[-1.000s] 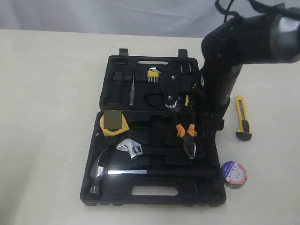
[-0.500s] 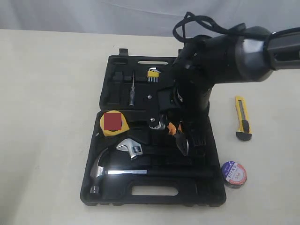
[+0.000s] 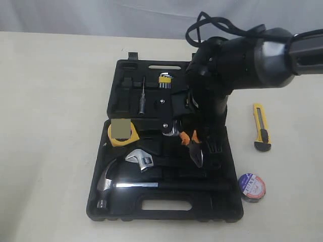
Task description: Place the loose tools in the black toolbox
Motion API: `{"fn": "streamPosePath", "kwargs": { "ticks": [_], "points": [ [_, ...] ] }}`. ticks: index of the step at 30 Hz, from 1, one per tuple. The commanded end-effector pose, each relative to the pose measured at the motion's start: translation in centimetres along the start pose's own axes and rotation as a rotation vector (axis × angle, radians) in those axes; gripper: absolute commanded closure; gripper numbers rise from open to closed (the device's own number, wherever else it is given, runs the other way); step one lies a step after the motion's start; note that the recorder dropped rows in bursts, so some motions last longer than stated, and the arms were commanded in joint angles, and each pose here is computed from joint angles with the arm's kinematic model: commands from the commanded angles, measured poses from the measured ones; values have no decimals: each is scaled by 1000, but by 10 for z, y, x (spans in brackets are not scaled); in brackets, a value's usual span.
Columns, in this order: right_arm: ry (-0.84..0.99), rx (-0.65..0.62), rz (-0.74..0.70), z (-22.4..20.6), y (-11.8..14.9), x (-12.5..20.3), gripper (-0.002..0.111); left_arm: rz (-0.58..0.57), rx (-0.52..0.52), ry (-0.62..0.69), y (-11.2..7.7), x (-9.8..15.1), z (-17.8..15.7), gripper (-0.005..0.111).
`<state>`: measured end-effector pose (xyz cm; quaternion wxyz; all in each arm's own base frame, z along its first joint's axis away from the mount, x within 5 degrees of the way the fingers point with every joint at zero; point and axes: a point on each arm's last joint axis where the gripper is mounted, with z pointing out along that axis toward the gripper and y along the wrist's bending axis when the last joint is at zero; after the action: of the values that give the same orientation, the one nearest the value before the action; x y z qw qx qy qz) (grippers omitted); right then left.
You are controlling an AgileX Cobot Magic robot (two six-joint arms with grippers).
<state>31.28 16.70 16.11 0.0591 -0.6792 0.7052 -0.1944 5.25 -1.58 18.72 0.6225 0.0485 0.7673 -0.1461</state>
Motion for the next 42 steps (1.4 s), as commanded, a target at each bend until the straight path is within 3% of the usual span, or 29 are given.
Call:
{"fn": "streamPosePath", "kwargs": {
  "ticks": [1, 19, 21, 22, 25, 27, 31, 34, 42],
  "points": [
    [-57, 54, 1, -5, -6, -4, 47, -7, 6, 3, -1, -1, 0, 107],
    [-104, 42, 34, -9, -2, -12, 47, -7, 6, 3, -1, -1, 0, 107],
    [-117, 48, 218, -14, -4, -11, 49, -7, 6, 3, -1, -1, 0, 107],
    [-116, 69, 428, -21, -10, -9, 56, -7, 6, 3, -1, -1, 0, 107],
    [-96, 81, 603, -34, -19, -6, 71, -7, 6, 3, -1, -1, 0, 107],
    [-112, 10, 678, -36, -16, -9, 66, -7, 6, 3, -1, -1, 0, 107],
    [-110, -109, 812, -36, -7, -13, 38, -7, 6, 3, -1, -1, 0, 107],
    [-109, -130, 901, -37, -6, -14, 37, -7, 6, 3, -1, -1, 0, 107],
    [-114, -209, 948, -33, 0, -19, 37, -7, 6, 3, -1, -1, 0, 107]
  ]
}}
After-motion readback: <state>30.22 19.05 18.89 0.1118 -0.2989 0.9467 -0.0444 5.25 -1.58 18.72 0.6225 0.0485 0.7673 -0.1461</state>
